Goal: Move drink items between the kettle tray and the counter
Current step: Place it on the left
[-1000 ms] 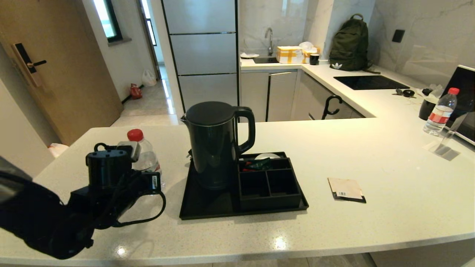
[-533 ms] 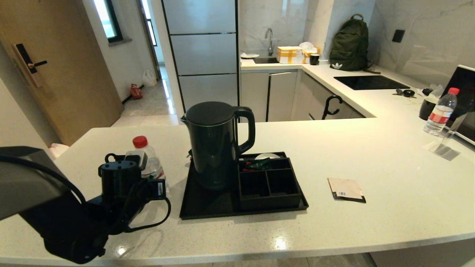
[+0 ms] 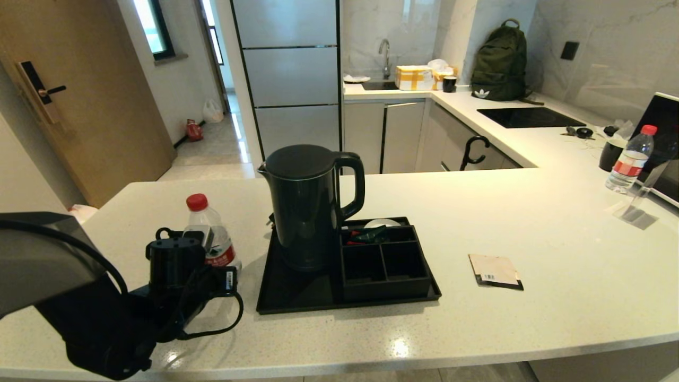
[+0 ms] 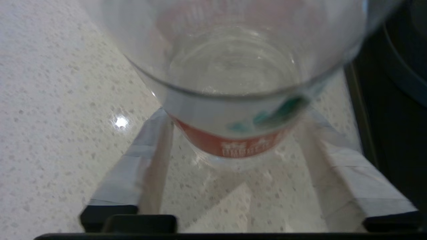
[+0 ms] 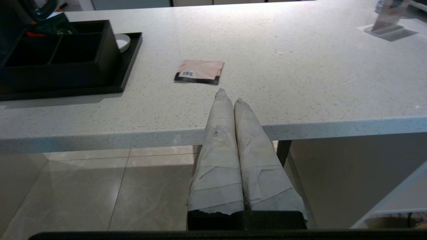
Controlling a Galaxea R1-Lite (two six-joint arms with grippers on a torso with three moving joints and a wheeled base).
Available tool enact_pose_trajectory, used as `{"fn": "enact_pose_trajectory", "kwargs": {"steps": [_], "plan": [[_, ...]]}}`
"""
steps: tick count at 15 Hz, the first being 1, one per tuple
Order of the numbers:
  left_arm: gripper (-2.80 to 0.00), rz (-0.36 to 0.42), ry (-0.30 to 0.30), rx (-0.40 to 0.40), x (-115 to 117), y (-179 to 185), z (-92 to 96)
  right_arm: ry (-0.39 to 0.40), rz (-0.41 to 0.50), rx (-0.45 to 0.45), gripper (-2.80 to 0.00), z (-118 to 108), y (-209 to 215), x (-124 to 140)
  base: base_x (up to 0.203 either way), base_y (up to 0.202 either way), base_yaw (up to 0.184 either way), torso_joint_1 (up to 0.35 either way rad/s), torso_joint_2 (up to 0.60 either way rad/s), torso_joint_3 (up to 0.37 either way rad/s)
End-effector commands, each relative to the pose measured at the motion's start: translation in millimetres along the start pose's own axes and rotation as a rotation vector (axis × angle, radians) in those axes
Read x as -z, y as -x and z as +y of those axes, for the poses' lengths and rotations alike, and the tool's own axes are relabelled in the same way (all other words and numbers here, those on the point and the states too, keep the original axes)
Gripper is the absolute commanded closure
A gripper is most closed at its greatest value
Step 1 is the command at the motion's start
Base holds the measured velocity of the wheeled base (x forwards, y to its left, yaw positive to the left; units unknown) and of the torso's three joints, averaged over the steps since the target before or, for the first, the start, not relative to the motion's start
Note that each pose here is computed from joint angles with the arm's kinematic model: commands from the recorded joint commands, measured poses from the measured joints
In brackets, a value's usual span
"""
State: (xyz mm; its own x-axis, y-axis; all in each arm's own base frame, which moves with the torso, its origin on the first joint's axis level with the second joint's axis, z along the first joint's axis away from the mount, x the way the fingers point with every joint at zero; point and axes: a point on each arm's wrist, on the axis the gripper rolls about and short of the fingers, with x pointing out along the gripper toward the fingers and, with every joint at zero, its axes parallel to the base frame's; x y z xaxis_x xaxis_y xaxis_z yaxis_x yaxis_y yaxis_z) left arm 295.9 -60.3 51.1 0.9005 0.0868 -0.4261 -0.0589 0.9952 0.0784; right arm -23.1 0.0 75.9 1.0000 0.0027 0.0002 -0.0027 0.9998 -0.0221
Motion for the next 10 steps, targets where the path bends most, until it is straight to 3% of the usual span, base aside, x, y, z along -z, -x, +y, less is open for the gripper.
{"fn": "enact_pose_trajectory", "kwargs": {"steps": [1,8,10], "plan": [[-2.8,-0.019,0.007,-0.002,-2,0,-0.1,0.001,0.0,0.0,0.0,0,0,0,0.0,0.0,0.0,0.0,0.0,0.0],[-2.8,-0.027,0.01,0.0,-4,4,0.8,0.001,0.002,0.0,0.0,0,0,0,0.0,0.0,0.0,0.0,0.0,0.0],[-2.8,-0.049,0.013,0.009,-10,24,4.7,0.001,0.002,0.0,0.0,0,0,0,0.0,0.0,0.0,0.0,0.0,0.0]]}}
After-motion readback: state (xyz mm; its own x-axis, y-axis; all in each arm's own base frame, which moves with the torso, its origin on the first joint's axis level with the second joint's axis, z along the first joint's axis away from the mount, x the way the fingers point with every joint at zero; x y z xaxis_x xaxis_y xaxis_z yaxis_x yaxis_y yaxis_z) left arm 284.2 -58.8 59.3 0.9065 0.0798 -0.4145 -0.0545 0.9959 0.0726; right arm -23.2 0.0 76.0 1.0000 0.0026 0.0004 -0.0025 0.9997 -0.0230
